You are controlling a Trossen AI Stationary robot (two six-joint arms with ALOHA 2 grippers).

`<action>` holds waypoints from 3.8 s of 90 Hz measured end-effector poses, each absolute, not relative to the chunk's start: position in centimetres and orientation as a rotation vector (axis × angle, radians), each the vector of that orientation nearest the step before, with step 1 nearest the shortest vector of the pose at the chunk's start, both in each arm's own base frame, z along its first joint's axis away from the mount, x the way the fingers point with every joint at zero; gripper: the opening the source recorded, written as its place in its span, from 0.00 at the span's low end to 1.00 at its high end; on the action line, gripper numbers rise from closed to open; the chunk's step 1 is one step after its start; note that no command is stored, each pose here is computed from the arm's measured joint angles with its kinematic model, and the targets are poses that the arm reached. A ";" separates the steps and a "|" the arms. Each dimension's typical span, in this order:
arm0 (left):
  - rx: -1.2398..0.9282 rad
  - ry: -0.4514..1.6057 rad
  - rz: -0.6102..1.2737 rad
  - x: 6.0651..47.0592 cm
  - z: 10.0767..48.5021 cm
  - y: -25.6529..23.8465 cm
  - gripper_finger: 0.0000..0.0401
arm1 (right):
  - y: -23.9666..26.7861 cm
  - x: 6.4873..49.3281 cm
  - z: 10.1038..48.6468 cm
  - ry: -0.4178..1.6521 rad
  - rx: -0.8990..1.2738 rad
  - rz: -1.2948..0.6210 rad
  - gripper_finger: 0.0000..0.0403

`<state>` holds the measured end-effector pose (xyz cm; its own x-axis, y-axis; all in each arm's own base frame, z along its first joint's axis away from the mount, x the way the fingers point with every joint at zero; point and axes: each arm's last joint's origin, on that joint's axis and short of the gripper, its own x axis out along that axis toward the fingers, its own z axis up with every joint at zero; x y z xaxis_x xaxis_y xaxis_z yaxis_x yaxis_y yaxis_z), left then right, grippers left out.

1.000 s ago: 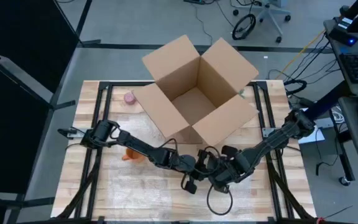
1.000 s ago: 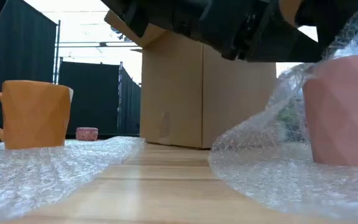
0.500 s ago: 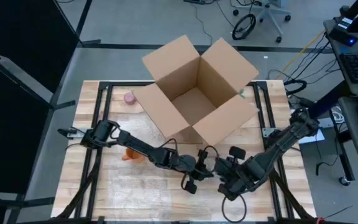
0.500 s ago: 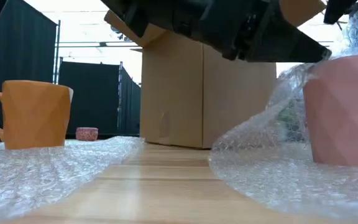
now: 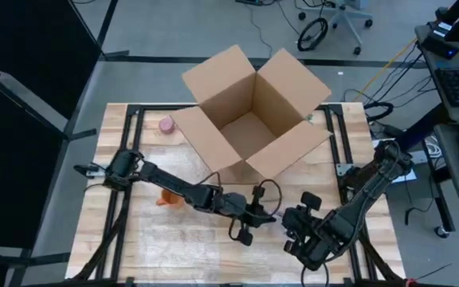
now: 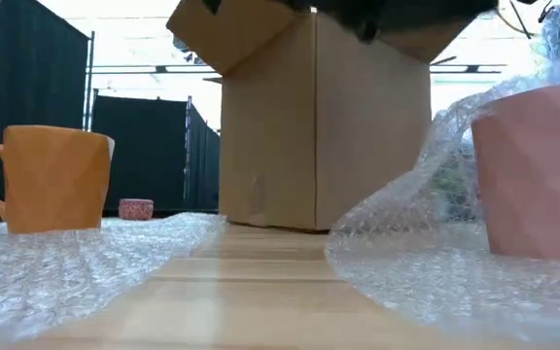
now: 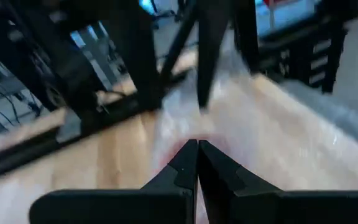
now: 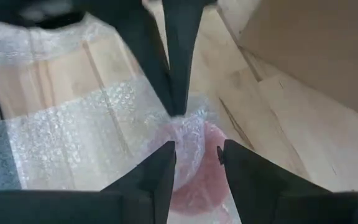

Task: Wrap mug
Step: Wrap the pink mug in the bubble wrap

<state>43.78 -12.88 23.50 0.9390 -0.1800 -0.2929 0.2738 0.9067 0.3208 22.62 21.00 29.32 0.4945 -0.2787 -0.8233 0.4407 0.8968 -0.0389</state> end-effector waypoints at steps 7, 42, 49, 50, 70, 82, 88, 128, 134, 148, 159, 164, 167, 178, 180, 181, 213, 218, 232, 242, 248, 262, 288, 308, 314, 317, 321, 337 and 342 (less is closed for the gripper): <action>0.383 0.264 -0.216 43.1 25.0 -12.6 0.00 | 21.1 22.5 29.3 0.957 0.184 -0.436 0.31; 0.336 0.818 -0.115 37.6 25.1 -11.4 0.00 | 21.8 21.9 29.3 0.933 0.203 -0.436 0.31; 0.379 0.910 0.003 36.9 23.9 -11.1 0.00 | 21.9 21.8 29.3 0.933 0.202 -0.433 0.31; 0.386 0.912 0.022 36.9 23.7 -11.1 0.00 | 21.9 21.8 29.3 0.933 0.202 -0.433 0.31; 0.532 0.939 0.287 37.5 21.3 -8.1 0.00 | 22.1 21.5 29.3 0.932 0.200 -0.425 0.31; 0.545 0.832 0.314 39.3 21.2 -6.0 0.00 | 22.2 21.6 29.1 0.934 0.193 -0.428 0.31; 0.560 0.785 0.299 39.9 21.5 -5.3 0.00 | 22.3 21.7 29.0 0.932 0.191 -0.432 0.31; 0.412 0.548 0.229 42.4 22.7 -0.7 0.00 | 23.1 21.8 27.9 0.945 0.202 -0.459 0.31; 0.409 0.553 0.215 42.4 22.6 -0.7 0.00 | 23.2 21.7 27.9 0.943 0.207 -0.459 0.31; 0.415 0.537 0.160 42.2 23.1 -2.7 0.00 | 23.2 21.6 28.1 0.940 0.225 -0.462 0.31; 0.423 0.504 0.115 42.4 23.9 -4.5 0.00 | 23.2 21.6 28.1 0.940 0.227 -0.462 0.31; 0.422 0.486 0.093 42.4 24.3 -5.4 0.00 | 23.2 21.6 28.1 0.940 0.227 -0.462 0.31; 0.419 0.474 0.072 42.4 24.5 -5.8 0.00 | 23.2 21.6 28.1 0.940 0.227 -0.462 0.31; 0.400 0.451 -0.043 42.2 24.8 -7.5 0.00 | 23.1 21.6 28.0 0.942 0.223 -0.463 0.31; 0.386 0.448 -0.066 42.2 24.8 -7.8 0.00 | 23.1 21.5 28.0 0.943 0.223 -0.464 0.31; 0.378 0.446 -0.079 42.2 24.8 -7.9 0.00 | 23.1 21.5 28.0 0.944 0.223 -0.464 0.31; 0.164 0.333 -0.359 41.8 26.3 -12.1 0.00 | 23.1 21.5 28.0 0.959 0.221 -0.457 0.31; 0.169 0.305 -0.368 41.8 26.4 -12.7 0.00 | 23.2 21.5 28.0 0.975 0.233 -0.454 0.31; 0.175 0.285 -0.364 42.1 25.8 -13.6 0.00 | 23.5 21.3 27.9 1.013 0.255 -0.430 0.31; 0.171 0.291 -0.356 42.5 24.6 -14.0 0.00 | 23.6 21.2 28.3 1.012 0.260 -0.420 0.31; 0.152 0.284 -0.352 43.0 23.9 -14.1 0.00 | 23.6 21.1 28.5 1.009 0.269 -0.418 0.31; 0.159 0.330 -0.354 43.6 21.6 -14.3 0.00 | 23.7 20.5 28.4 1.079 0.320 -0.443 0.31; 0.160 0.348 -0.345 44.2 20.1 -14.0 0.00 | 23.2 21.3 27.8 0.938 0.391 -0.535 0.31; 0.168 0.385 -0.358 43.9 19.7 -14.5 0.00 | 20.6 23.4 25.3 1.031 0.405 -0.606 0.31; 0.169 0.388 -0.363 43.8 19.7 -14.7 0.00 | 20.2 24.1 24.4 1.080 0.434 -0.557 0.31; 0.169 0.390 -0.363 43.8 19.7 -14.8 0.00 | 20.1 24.4 23.9 1.101 0.445 -0.532 0.31; 0.170 0.395 -0.366 43.8 19.6 -14.8 0.00 | 19.8 24.8 23.2 1.119 0.455 -0.508 0.31; 0.177 0.426 -0.372 43.5 19.3 -15.1 0.00 | 17.9 25.3 21.0 1.167 0.475 -0.547 0.31; 0.180 0.447 -0.374 43.4 19.2 -15.1 0.00 | 17.6 25.3 20.3 1.195 0.492 -0.535 0.31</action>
